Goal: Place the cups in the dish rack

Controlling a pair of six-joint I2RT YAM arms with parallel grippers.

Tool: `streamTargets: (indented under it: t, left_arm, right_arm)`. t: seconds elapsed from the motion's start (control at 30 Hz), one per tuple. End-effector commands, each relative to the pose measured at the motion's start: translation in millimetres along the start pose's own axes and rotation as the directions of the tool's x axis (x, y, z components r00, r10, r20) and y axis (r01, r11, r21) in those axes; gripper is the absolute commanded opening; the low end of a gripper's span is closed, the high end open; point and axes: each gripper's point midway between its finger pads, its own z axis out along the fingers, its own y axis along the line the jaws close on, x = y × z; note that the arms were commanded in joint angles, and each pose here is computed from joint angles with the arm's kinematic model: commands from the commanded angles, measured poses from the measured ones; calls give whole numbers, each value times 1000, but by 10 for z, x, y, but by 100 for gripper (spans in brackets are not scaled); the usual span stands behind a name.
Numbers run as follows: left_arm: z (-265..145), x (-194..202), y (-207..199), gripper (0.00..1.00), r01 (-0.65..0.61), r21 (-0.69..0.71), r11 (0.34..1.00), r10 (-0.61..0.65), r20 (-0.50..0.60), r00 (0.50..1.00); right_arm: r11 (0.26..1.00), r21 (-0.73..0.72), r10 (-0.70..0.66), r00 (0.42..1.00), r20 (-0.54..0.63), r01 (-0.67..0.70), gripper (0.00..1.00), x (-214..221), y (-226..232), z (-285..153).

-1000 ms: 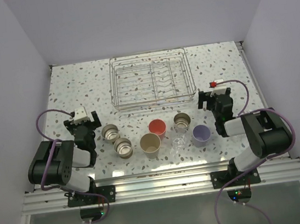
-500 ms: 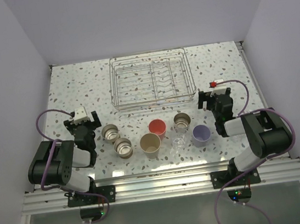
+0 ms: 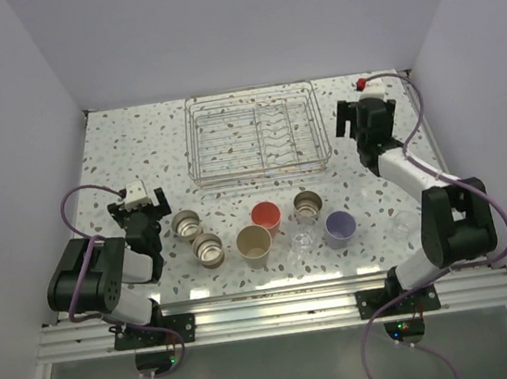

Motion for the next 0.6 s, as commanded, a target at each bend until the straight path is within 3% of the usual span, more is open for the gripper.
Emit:
streamTargets:
  t: [0.0, 0.17, 0.3, 0.43, 0.57]
  left_arm:
    - [29, -346, 22, 100, 43, -18, 999, -40, 131, 991]
    - [29, -349, 23, 100, 42, -18, 999, -39, 133, 990]
    - [29, -346, 23, 100, 42, -18, 999, -39, 131, 991]
    - [29, -349, 22, 100, 44, -18, 999, -41, 133, 990]
    - [29, -341, 23, 100, 41, -18, 999, -38, 130, 991]
  right_arm:
    - [996, 35, -71, 981, -183, 79, 98, 127, -107, -134]
    - [997, 43, 74, 986, -151, -68, 98, -316, -132, -487]
    - [941, 98, 338, 926, -166, -325, 98, -514, -147, -848]
    - [911, 21, 392, 848, -358, -412, 98, -288, 79, -1231]
    - [873, -89, 402, 809, -429, -480, 98, -171, 217, -1641]
